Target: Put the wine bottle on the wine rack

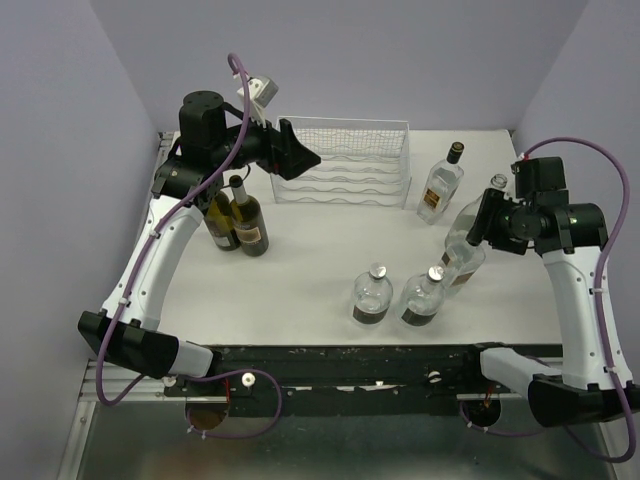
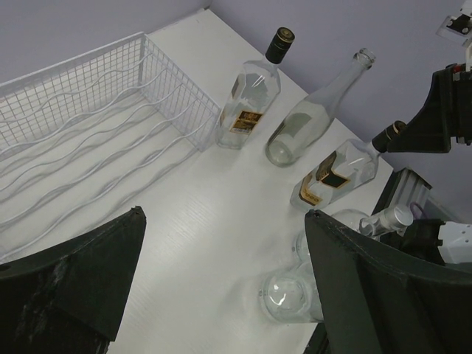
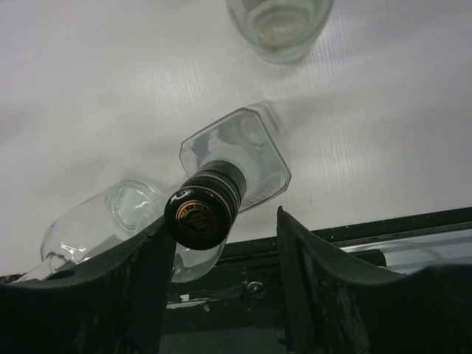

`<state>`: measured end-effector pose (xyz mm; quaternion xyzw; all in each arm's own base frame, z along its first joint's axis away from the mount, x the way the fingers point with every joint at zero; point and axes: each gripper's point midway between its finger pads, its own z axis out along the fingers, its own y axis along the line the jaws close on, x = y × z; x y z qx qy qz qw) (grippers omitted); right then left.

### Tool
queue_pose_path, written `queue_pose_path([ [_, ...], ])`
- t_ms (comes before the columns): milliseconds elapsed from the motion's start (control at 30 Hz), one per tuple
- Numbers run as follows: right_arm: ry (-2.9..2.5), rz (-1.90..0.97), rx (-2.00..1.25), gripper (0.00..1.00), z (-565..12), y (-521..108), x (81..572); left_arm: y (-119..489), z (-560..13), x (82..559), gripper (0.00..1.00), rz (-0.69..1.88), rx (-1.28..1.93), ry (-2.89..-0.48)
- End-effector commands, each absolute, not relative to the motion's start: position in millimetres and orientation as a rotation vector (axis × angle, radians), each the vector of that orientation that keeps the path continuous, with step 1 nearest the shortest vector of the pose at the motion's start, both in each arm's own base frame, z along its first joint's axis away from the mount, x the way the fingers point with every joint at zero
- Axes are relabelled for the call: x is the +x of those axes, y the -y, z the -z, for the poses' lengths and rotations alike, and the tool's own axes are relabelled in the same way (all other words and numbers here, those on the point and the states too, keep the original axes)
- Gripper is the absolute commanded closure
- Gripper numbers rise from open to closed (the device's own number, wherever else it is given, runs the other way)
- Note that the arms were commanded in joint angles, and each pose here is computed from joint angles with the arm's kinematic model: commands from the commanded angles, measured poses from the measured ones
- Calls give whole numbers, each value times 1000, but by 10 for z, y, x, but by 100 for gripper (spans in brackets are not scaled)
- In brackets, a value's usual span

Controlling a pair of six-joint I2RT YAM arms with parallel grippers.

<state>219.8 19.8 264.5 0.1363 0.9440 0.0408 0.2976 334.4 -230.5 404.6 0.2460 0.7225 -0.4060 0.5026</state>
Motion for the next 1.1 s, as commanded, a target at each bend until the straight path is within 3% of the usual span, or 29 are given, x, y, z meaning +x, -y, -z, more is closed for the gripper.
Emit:
queue_pose_path([
  [0, -2502, -52, 321, 37, -2571, -199, 2352, 2265, -4105, 3299, 1, 944, 595, -1726],
  [167, -2504, -32, 280, 38, -2527, -262, 2462, 2238, -4069, 3307, 1, 921, 593, -1741],
  [400, -2552, 145, 239, 58, -2434, -155, 2465, 2209, -4087, 3324, 1, 890, 593, -1724],
  [533, -2557, 186, 216, 99, -2519, -136, 2478, 2230, -4140, 3296, 1, 914, 591, -1704],
  [700, -2510, 111, 182, 99, -2758, -273, 2583, 2323, -4246, 3185, 1, 1000, 635, -1663],
  [1067, -2233, -429, 181, 99, -3796, -978, 2947, 2571, -4105, 3024, 1, 1095, 767, -1649],
])
